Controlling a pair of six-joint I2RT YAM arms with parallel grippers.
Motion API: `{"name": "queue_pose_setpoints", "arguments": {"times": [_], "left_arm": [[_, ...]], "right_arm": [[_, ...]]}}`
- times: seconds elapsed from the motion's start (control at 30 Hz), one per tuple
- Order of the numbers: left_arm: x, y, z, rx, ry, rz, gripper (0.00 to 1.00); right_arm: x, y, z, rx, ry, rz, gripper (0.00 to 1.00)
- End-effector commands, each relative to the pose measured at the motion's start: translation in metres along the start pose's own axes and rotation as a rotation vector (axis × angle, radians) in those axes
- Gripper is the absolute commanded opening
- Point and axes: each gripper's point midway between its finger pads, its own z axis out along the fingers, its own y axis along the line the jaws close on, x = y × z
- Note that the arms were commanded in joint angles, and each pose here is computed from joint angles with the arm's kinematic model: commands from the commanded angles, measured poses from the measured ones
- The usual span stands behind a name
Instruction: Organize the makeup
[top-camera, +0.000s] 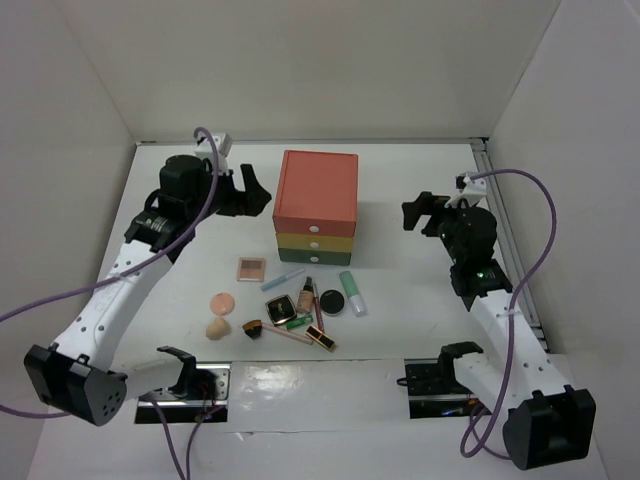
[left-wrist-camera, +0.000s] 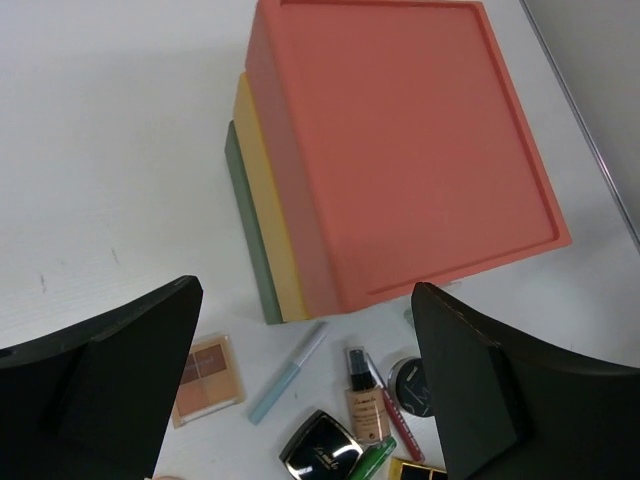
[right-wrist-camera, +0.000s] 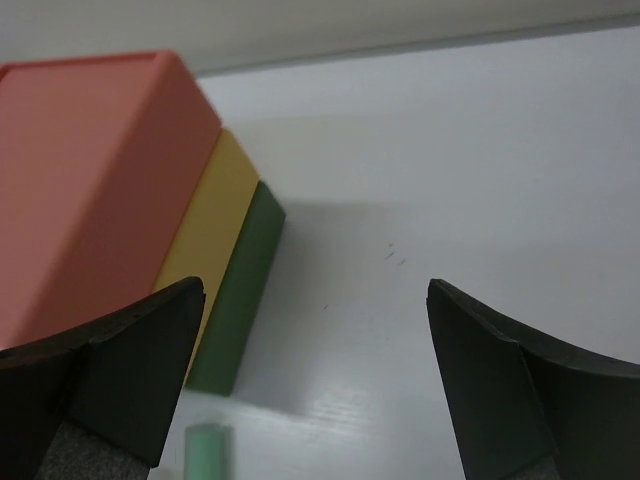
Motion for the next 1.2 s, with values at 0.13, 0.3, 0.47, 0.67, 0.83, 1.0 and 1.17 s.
{"name": "queue_pose_setpoints", "arguments": {"times": [0.13,0.3,0.47,0.67,0.83,1.0,1.17], "left_arm": [[-0.009,-0.030,0.039,0.068,0.044,0.070,0.97],[-0.004,-0.028,0.059,0.035,0.086,0.073,0.96],[0.001,-0.030,0.073,0.036,0.112,0.075,0.96],[0.008,-0.024,0.084,0.018,0.136,0.082,0.90],[0.015,-0.021,0.093,0.007,0.168,0.069,0.72],[0.023,-0.017,0.094,-0.009,0.184,0.049,0.52],[0.031,-0.017,0.090,-0.002,0.199,0.038,0.40]], "right_arm": [[0.010,0.073,-0.021,-0.197,0.176,-0.092,0.99],[0.021,0.113,-0.036,-0.190,0.193,-0.175,0.99],[0.052,0.159,-0.048,-0.235,0.282,-0.276,0.99],[0.083,0.218,-0.089,-0.295,0.357,-0.340,0.99],[0.121,0.233,-0.087,-0.260,0.440,-0.344,0.96],[0.125,0.255,-0.073,-0.239,0.394,-0.198,0.93],[0.095,0.254,-0.038,-0.194,0.264,-0.059,0.90]]}}
